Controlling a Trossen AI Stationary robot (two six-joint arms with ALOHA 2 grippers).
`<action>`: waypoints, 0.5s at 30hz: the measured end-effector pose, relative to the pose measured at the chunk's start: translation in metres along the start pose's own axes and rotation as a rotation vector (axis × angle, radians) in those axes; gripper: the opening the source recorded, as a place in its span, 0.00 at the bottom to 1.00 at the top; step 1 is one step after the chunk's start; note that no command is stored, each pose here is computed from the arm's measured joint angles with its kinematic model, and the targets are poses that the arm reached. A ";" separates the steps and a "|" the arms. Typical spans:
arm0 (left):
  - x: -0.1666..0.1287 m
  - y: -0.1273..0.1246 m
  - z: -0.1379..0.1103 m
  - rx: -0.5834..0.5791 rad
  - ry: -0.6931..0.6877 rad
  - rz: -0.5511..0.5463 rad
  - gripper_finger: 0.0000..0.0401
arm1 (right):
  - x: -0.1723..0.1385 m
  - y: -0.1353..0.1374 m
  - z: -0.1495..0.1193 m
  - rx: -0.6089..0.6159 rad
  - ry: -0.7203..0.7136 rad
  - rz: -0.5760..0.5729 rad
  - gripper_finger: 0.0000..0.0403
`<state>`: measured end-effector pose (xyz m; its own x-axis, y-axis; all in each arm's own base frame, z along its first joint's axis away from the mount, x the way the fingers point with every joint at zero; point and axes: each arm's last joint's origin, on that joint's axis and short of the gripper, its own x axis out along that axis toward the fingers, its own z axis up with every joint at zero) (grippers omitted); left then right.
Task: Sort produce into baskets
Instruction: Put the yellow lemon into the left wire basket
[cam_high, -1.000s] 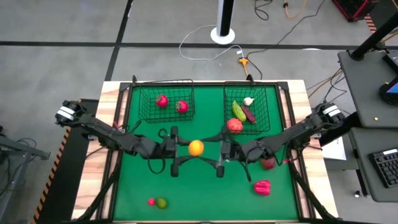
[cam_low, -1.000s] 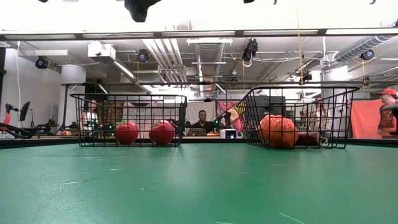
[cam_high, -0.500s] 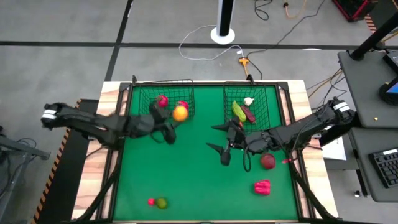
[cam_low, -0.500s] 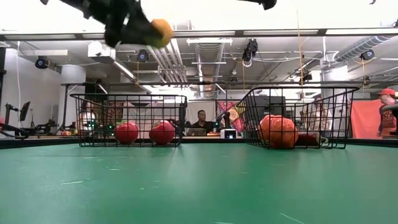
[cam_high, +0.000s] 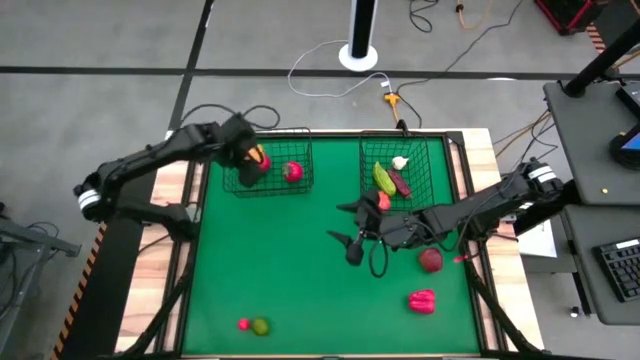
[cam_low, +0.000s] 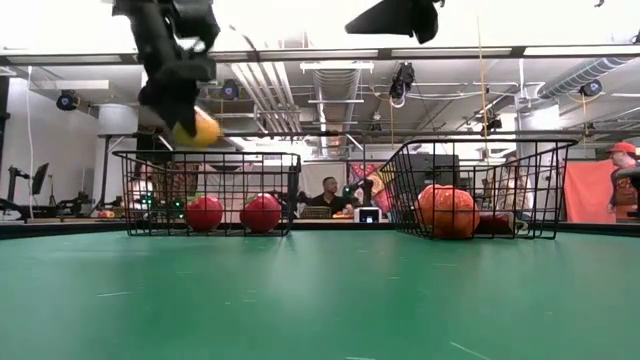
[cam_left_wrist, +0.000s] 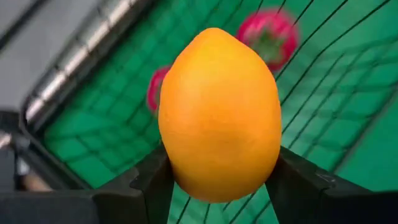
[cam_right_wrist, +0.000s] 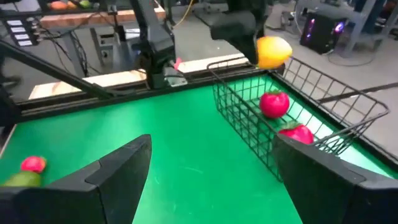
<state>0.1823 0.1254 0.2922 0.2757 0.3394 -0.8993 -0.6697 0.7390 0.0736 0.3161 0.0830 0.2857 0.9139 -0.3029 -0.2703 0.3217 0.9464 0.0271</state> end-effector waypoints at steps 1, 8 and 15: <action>0.006 0.001 0.000 0.009 0.051 0.009 0.48 | 0.001 0.000 -0.001 0.002 0.001 -0.002 0.81; 0.040 -0.002 0.005 0.101 0.266 0.062 0.48 | 0.005 -0.001 -0.003 0.026 0.010 -0.014 0.81; 0.056 -0.004 0.007 0.142 0.325 0.063 0.49 | 0.004 0.000 -0.003 0.047 0.013 -0.003 0.81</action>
<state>0.2054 0.1458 0.2447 -0.0121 0.2015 -0.9794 -0.5694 0.8038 0.1724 0.3192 0.0820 0.2812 0.9097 -0.3044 -0.2826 0.3364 0.9390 0.0712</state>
